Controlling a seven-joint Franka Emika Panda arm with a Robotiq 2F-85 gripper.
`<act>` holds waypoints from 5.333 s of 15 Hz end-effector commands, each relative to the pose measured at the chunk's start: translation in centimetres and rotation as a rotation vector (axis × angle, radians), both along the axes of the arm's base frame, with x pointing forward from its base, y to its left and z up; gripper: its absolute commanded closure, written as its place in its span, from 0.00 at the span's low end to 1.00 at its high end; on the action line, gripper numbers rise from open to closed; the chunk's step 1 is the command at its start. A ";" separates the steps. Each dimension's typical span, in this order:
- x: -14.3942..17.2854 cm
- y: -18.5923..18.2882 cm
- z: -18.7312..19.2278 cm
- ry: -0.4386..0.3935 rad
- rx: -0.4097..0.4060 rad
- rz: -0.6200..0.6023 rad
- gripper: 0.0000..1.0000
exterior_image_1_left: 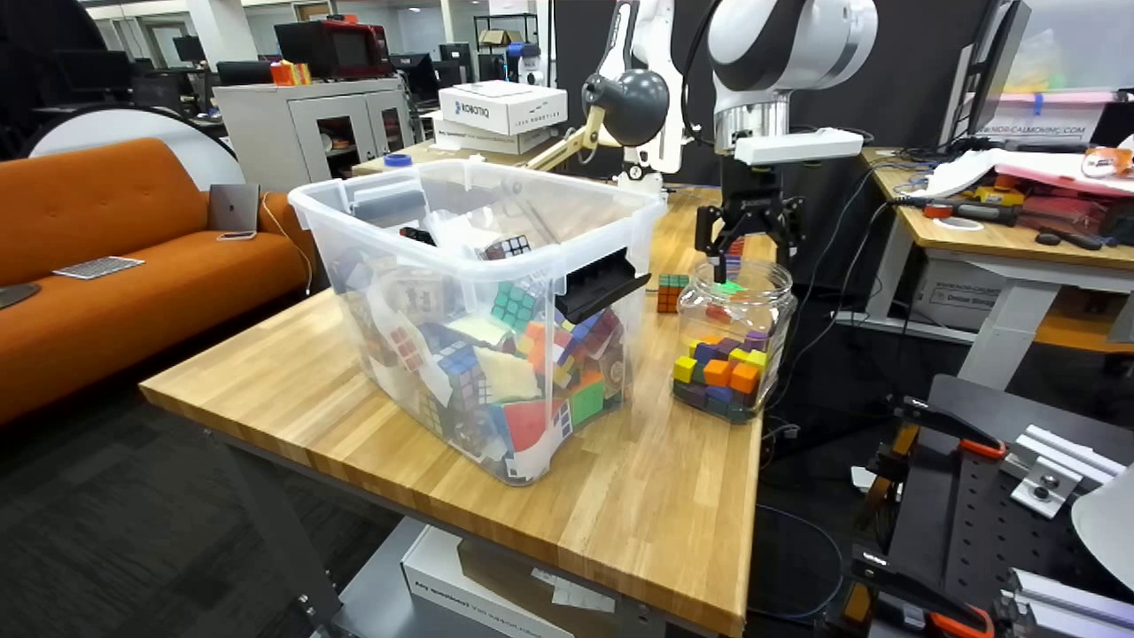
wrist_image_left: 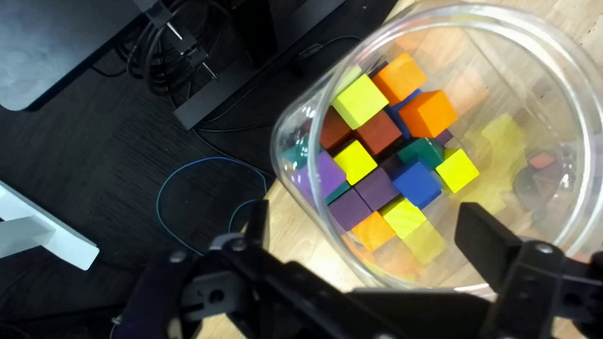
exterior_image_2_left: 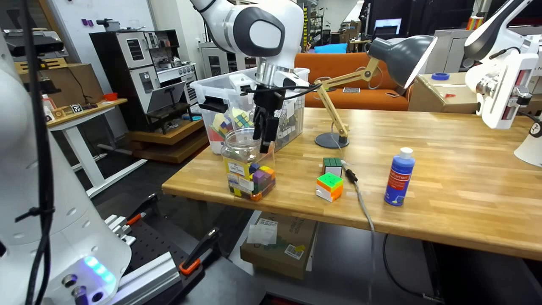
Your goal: Pick up the jar and put it in the box
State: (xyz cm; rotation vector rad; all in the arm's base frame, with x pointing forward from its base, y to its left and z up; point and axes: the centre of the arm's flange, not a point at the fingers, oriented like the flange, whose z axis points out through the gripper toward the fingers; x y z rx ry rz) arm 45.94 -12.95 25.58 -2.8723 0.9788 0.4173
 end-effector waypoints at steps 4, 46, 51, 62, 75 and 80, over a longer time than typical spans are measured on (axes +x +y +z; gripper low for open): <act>1.4 -0.7 -0.4 0.014 0.005 0.029 0.25; -4.2 4.1 30.7 -0.461 -0.416 -0.054 0.97; -2.2 10.2 36.3 -0.610 -0.453 0.096 0.97; 6.3 24.5 32.8 -0.501 -0.395 0.579 0.97; 11.2 25.8 23.3 -0.256 -0.312 0.804 0.97; 12.1 26.6 20.0 -0.219 -0.279 0.845 0.97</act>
